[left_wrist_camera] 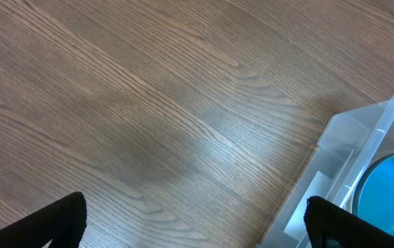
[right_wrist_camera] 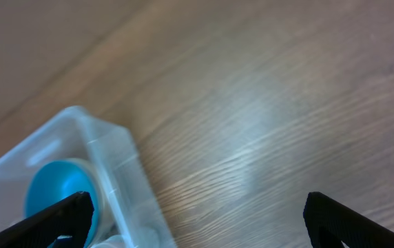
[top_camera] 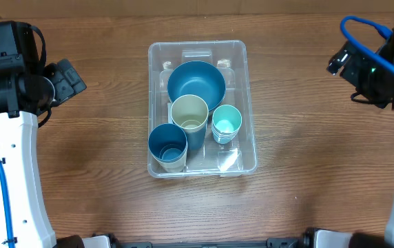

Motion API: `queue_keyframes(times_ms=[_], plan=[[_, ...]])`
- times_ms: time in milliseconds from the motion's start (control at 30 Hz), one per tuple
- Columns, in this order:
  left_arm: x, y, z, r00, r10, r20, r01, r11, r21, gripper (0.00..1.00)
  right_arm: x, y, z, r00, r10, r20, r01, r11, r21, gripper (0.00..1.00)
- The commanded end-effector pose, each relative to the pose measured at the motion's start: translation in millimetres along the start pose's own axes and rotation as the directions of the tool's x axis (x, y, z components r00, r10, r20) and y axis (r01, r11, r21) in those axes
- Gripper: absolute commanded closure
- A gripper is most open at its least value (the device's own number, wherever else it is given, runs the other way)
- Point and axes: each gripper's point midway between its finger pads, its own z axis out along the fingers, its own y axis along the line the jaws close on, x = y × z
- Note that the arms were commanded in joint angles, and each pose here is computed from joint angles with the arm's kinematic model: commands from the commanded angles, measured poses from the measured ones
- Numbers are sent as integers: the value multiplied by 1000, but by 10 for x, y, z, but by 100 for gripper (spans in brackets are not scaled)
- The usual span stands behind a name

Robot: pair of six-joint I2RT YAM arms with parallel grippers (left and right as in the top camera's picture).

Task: Pack container

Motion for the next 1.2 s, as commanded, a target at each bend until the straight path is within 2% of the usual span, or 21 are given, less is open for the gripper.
queue_keyframes(times_ms=[0,167,233,333,567,767,1167], plan=[[-39,24,15,1000,-8,8,8,1000,-13,0,-19,106,-617,979,-75,192,80,997,-20,0],[-39,24,15,1000,-8,8,8,1000,-13,0,-63,212,-1085,892,-154,425,209,974,-85,0],[-39,24,15,1000,-8,8,8,1000,-13,0,43,170,-1191,846,-178,502,257,962,-94,0],[-39,24,15,1000,-8,8,8,1000,-13,0,311,25,-1162,814,-182,552,280,955,-97,0],[-39,24,15,1000,-8,8,8,1000,-13,0,1156,-379,-587,843,-195,501,291,949,-120,0],[-39,24,15,1000,-8,8,8,1000,-13,0,1665,-650,-67,873,-203,444,283,951,-122,0],[-39,24,15,1000,-8,8,8,1000,-13,0,2008,-840,468,863,-196,466,289,947,-137,0]])
